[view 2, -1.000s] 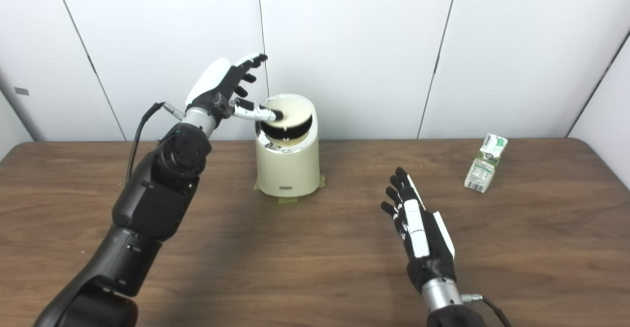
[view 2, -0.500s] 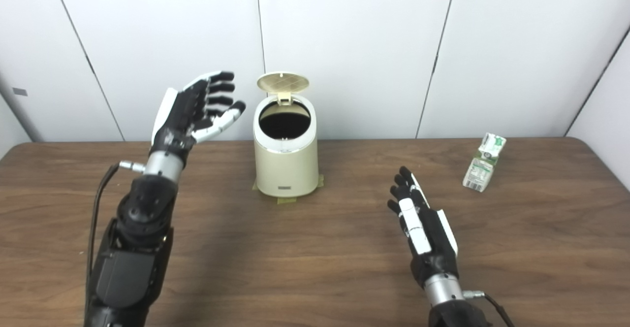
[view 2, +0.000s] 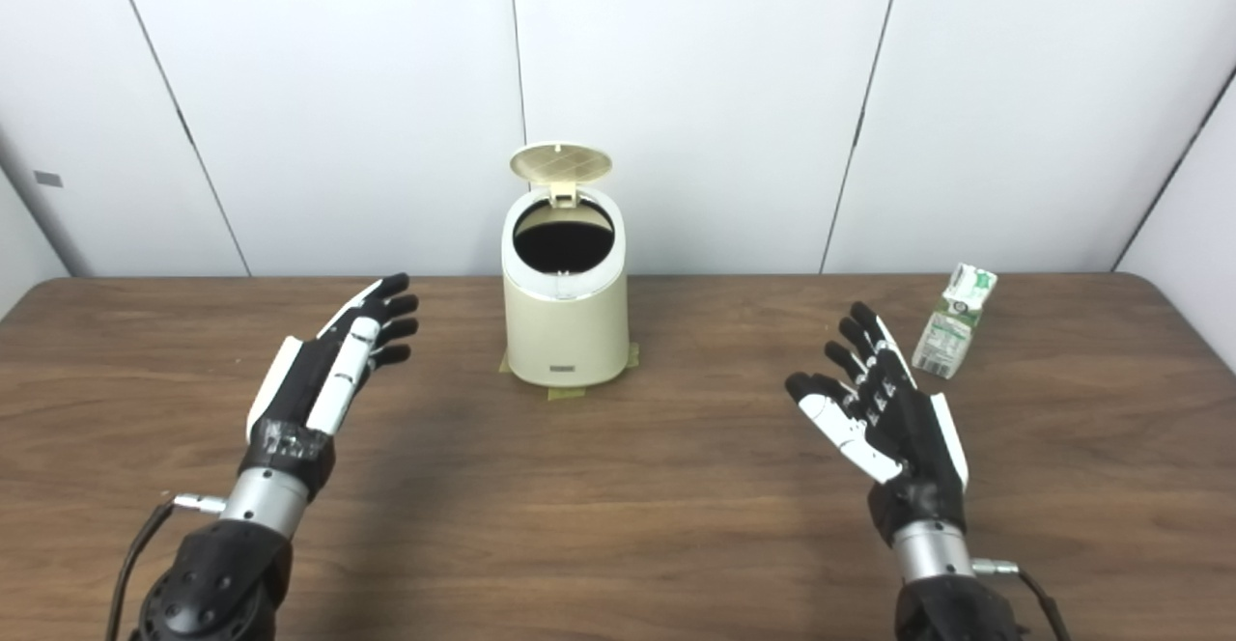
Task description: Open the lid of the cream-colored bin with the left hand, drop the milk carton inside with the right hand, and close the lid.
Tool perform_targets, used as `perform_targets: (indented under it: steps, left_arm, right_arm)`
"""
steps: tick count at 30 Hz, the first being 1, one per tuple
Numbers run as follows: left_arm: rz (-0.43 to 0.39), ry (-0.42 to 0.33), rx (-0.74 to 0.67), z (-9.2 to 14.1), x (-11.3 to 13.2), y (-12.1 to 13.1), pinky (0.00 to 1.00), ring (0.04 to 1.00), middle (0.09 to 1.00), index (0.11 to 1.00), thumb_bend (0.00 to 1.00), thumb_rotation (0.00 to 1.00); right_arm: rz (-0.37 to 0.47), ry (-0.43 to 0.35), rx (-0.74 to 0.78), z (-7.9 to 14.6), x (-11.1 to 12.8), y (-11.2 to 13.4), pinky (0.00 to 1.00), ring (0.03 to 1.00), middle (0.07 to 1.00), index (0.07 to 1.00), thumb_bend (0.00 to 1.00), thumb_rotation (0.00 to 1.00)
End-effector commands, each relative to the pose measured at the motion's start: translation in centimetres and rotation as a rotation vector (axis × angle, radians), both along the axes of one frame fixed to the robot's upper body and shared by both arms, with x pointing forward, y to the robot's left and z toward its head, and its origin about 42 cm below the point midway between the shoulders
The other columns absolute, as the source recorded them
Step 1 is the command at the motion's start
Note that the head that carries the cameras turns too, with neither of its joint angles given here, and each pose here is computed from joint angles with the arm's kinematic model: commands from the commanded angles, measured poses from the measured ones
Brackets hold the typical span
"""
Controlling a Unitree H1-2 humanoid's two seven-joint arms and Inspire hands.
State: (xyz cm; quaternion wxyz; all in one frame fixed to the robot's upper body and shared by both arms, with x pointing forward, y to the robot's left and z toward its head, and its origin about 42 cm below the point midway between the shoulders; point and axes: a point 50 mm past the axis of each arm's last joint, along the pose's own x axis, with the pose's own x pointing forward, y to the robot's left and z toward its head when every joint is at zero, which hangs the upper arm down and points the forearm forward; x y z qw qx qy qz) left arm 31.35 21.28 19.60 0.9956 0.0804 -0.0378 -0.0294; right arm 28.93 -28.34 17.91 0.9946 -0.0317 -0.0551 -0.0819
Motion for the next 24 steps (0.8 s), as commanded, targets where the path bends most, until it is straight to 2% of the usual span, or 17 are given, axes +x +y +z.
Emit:
perform_targets:
  steps: [1, 3, 6, 8, 12, 15, 21, 24]
  left_arm:
    - [-0.013, -0.05, -0.043, 0.6, -0.1, -0.9, 0.86, 0.878, 0.896, 0.919, 0.41, 0.9]
    - [-0.024, -0.034, -0.061, 0.2, -0.4, -1.3, 0.85, 0.877, 0.897, 0.916, 0.42, 0.89]
    - [-0.032, -0.022, -0.085, 0.2, -0.6, -1.3, 0.86, 0.884, 0.903, 0.918, 0.42, 0.9]
    - [-0.032, -0.018, -0.095, 0.3, -0.6, -1.2, 0.86, 0.886, 0.91, 0.925, 0.4, 0.88]
    - [-0.025, -0.022, -0.11, 0.4, -0.3, -0.8, 0.88, 0.906, 0.936, 0.933, 0.4, 0.83]
    - [-0.022, -0.02, -0.112, 0.5, -0.2, -0.7, 0.87, 0.912, 0.946, 0.942, 0.41, 0.82]
    - [-0.033, -0.006, -0.131, 0.7, 0.2, -0.9, 0.87, 0.91, 0.943, 0.965, 0.37, 0.84]
    - [-0.049, -0.009, -0.135, 0.8, 0.4, -1.1, 0.88, 0.916, 0.954, 0.975, 0.42, 0.82]
  right_arm:
    - [-0.07, -0.045, -0.047, 2.2, -0.3, -1.6, 0.7, 0.847, 0.897, 0.898, 0.7, 0.26]
    - [-0.114, -0.04, -0.102, 2.9, -0.9, -2.9, 0.69, 0.824, 0.884, 0.891, 0.72, 0.25]
    - [-0.147, -0.048, -0.167, 3.6, -1.5, -4.8, 0.73, 0.819, 0.883, 0.892, 0.77, 0.32]
    - [-0.176, -0.045, -0.19, 4.1, -1.9, -5.9, 0.79, 0.852, 0.9, 0.897, 0.81, 0.31]
    - [-0.249, -0.007, -0.254, 5.2, -2.9, -8.3, 0.83, 0.874, 0.892, 0.889, 0.93, 0.33]
    - [-0.278, -0.005, -0.268, 5.6, -2.9, -9.3, 0.84, 0.868, 0.877, 0.87, 0.92, 0.26]
    - [-0.301, -0.011, -0.33, 5.5, -0.5, -11.2, 0.7, 0.852, 0.896, 0.878, 0.96, 0.17]
    - [-0.286, 0.029, -0.365, 5.7, 1.8, -11.7, 0.75, 0.914, 0.948, 0.906, 0.99, 0.18]
